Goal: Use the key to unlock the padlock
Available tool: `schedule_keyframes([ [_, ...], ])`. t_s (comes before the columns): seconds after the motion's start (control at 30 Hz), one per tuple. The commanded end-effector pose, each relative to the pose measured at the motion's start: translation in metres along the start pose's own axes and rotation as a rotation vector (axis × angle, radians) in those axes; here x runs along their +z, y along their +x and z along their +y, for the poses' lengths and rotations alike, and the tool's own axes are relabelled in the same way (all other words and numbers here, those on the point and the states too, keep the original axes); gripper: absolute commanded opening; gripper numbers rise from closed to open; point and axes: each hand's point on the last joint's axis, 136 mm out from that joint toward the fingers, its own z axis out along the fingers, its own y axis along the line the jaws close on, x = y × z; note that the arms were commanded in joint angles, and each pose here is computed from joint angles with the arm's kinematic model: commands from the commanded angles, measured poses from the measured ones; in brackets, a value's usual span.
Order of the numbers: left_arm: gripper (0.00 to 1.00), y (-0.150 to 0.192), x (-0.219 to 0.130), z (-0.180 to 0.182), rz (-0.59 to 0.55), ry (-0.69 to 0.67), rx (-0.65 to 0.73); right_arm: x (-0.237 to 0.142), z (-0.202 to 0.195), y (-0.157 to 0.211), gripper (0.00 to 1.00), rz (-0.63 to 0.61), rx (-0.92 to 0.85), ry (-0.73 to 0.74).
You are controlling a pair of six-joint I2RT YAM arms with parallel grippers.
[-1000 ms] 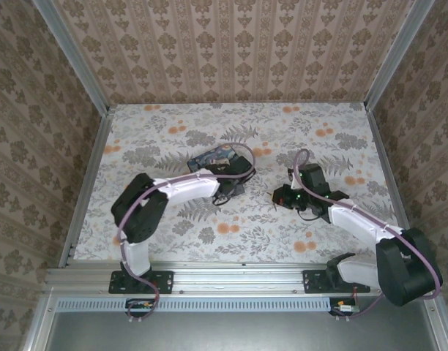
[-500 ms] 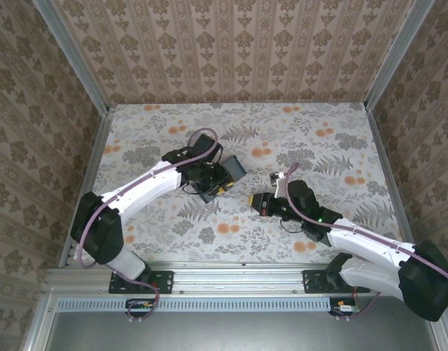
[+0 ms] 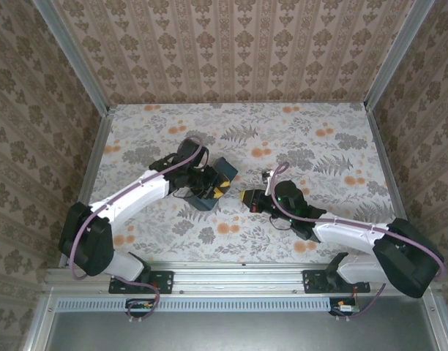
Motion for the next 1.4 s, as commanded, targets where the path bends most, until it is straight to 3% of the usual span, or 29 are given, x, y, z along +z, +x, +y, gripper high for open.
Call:
schedule_keyframes([
  [0.0,0.19,0.002,-0.012,-0.014,0.008,0.079,-0.007,0.009,0.033,-0.009,0.0,0.008,-0.002,-0.125],
  [0.57,0.17,-0.006,-0.016,-0.01,-0.026,0.108,-0.03,0.016,0.04,-0.002,0.0,0.067,0.0,-0.156],
  [1.37,0.15,-0.005,-0.018,-0.016,-0.017,0.146,-0.023,0.022,0.042,-0.01,0.0,0.043,0.033,-0.166],
])
